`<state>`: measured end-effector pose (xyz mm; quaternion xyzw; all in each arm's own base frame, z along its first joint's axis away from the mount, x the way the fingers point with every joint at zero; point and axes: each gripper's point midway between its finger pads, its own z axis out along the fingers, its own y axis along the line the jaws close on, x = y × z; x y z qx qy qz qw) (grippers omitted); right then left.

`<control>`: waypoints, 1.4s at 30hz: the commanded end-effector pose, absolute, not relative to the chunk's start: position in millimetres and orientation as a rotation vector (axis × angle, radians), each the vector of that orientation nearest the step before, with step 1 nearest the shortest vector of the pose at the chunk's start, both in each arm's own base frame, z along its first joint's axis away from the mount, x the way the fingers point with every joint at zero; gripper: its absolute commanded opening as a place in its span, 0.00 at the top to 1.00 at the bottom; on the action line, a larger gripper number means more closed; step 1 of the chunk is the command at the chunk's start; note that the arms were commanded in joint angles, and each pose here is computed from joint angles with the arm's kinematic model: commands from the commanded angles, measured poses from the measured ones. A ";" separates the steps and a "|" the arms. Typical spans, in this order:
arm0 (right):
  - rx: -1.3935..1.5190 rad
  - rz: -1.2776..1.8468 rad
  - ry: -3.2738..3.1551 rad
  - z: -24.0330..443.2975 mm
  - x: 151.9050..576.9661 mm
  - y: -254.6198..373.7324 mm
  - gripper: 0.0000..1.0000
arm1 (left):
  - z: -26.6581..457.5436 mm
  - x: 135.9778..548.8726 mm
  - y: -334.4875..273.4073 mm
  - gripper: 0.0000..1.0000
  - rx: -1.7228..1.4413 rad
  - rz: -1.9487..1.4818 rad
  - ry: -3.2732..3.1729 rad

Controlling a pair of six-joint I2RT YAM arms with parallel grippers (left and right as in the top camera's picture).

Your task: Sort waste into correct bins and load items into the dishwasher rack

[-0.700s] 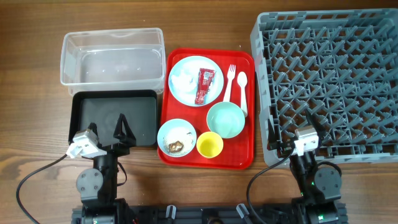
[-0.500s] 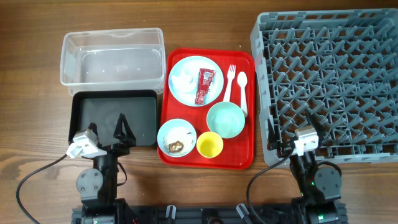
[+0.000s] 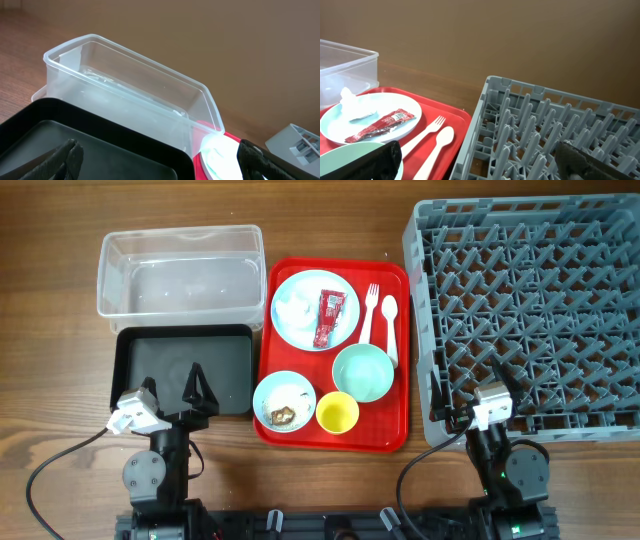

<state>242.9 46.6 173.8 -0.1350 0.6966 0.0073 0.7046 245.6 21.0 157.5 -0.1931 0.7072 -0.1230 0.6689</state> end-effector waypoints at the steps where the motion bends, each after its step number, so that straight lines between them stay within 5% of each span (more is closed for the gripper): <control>1: -0.292 0.005 1.547 174.1 243.4 44.4 0.00 | 156.5 245.4 21.2 0.00 -0.442 -0.286 1.594; 16: -0.368 0.101 1.526 175.4 238.7 62.9 0.00 | 161.5 245.9 -5.2 0.00 -0.446 -0.528 1.590; 23: -0.051 0.748 1.576 188.2 224.2 94.9 0.00 | 242.0 217.7 -70.5 0.00 -0.034 -0.809 1.465; 29: -0.147 0.751 1.464 269.4 200.7 99.2 0.00 | 302.0 220.8 -85.1 0.00 -0.027 -0.902 1.655; 38: -0.060 0.473 2.240 273.6 223.0 76.8 0.00 | 290.9 250.6 -141.2 0.00 -0.030 -1.436 2.179; 42: -0.122 0.541 2.397 240.1 240.7 93.1 0.00 | 235.0 232.1 -176.6 0.00 0.051 -1.146 2.441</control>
